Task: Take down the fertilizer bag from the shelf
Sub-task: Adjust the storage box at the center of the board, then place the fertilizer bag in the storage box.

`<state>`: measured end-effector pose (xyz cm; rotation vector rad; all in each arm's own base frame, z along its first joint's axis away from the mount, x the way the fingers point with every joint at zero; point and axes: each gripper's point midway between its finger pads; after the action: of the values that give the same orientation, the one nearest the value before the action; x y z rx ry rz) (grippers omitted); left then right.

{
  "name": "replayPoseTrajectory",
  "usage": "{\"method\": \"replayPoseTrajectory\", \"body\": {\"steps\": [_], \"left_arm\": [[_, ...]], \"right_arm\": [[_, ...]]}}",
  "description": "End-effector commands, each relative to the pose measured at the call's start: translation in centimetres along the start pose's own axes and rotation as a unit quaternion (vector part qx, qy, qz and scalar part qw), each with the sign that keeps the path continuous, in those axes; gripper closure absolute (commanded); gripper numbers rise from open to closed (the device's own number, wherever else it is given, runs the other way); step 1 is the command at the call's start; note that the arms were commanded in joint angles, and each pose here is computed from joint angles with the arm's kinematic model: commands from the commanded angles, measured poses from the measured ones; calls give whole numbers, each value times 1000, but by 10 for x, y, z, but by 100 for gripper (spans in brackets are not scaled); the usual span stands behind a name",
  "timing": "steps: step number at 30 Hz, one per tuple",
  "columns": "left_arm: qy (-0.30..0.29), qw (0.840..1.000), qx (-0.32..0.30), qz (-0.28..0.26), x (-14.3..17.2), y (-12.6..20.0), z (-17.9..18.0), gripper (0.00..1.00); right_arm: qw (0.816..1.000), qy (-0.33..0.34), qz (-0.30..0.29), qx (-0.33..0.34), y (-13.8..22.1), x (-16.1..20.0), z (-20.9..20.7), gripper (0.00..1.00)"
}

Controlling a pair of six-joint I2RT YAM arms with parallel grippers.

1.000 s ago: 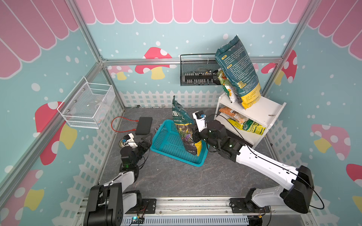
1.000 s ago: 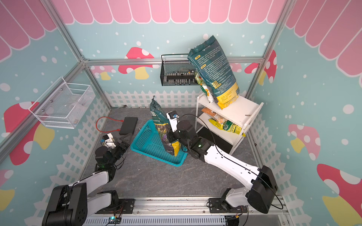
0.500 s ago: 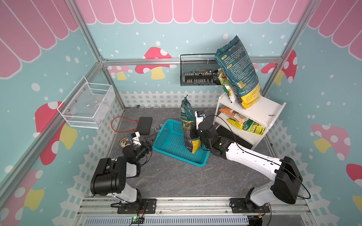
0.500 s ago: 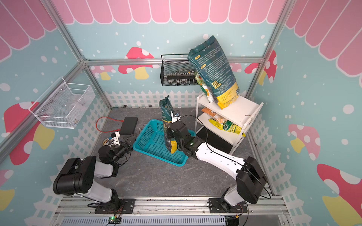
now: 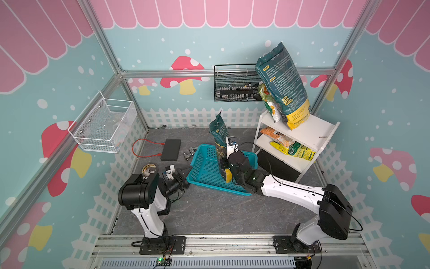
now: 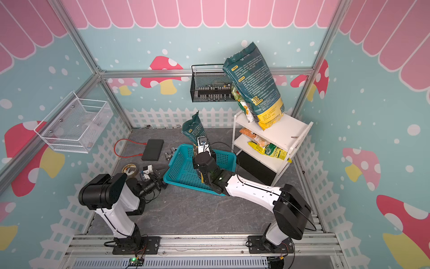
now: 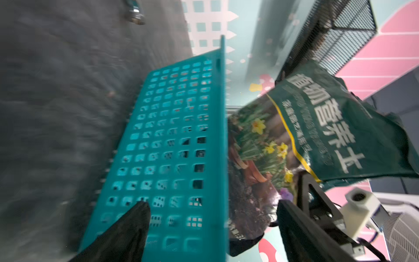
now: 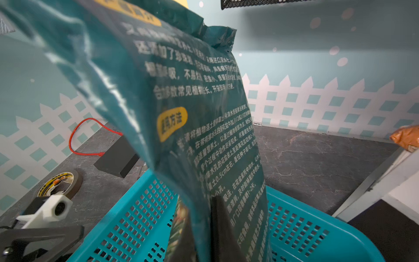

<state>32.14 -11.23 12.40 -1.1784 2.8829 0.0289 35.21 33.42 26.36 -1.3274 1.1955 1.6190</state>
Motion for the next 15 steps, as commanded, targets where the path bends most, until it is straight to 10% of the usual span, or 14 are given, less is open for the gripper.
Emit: {"method": "replayPoseTrajectory", "body": {"steps": [1, 15], "left_arm": [[-76, 994, 82, 16, 18, -3, -46, 9], [16, 995, 24, -92, -17, 43, -5, 1]], "right_arm": [[989, -79, -128, 1, 12, -90, 9, 100], [980, -84, -160, 78, -6, -88, 2, 100]]}}
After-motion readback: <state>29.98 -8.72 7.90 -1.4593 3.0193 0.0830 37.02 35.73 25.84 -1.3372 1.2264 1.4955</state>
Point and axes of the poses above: each gripper's point midway between its finger pads, its own y axis back along the fingers, its own z axis along the line the jaws close on, x = y × z, and after that the axes turned 2 degrees about y, right-handed
